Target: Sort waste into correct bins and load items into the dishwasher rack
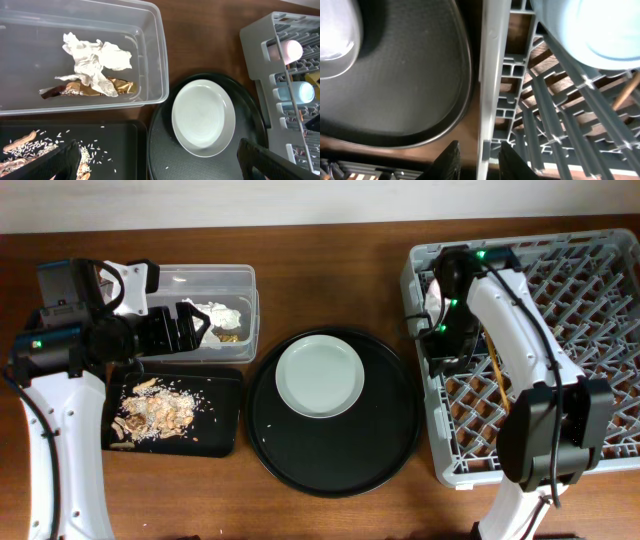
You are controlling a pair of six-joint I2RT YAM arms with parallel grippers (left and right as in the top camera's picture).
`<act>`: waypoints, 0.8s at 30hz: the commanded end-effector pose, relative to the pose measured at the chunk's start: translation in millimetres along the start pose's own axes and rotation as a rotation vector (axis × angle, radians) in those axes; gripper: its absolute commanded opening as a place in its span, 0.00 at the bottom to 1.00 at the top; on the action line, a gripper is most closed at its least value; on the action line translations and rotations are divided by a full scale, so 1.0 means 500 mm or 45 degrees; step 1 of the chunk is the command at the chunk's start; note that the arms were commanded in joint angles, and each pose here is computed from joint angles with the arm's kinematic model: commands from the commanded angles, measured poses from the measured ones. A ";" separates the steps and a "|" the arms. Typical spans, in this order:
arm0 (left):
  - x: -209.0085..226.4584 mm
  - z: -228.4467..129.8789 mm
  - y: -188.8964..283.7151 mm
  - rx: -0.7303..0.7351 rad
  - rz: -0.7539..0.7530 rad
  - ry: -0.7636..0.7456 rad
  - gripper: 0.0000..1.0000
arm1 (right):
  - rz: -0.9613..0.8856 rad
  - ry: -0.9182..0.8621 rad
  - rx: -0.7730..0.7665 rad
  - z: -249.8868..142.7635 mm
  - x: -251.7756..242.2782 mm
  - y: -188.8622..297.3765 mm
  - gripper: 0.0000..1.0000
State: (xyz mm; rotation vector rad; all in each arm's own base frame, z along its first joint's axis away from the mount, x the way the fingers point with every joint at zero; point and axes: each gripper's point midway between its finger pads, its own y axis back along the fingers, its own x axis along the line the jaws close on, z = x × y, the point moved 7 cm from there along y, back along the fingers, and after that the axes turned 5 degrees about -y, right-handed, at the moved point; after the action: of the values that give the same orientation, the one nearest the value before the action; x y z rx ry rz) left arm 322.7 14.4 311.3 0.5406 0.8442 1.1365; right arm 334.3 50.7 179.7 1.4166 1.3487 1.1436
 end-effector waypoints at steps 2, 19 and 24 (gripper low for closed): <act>-0.003 0.008 0.015 -0.033 0.008 -0.022 0.99 | -0.022 0.013 0.023 -0.004 0.006 -0.035 0.20; -0.003 0.008 0.015 -0.033 0.008 -0.022 0.99 | -0.018 0.017 0.011 0.001 0.008 -0.048 0.07; -0.003 0.008 0.015 -0.032 0.008 -0.021 0.99 | -0.040 0.117 0.016 -0.001 0.004 -0.047 0.19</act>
State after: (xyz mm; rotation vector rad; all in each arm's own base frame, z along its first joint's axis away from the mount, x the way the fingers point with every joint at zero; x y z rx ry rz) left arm 322.7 14.4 311.3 0.5406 0.8442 1.1365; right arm 331.2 49.7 157.3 1.3943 1.3782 1.1331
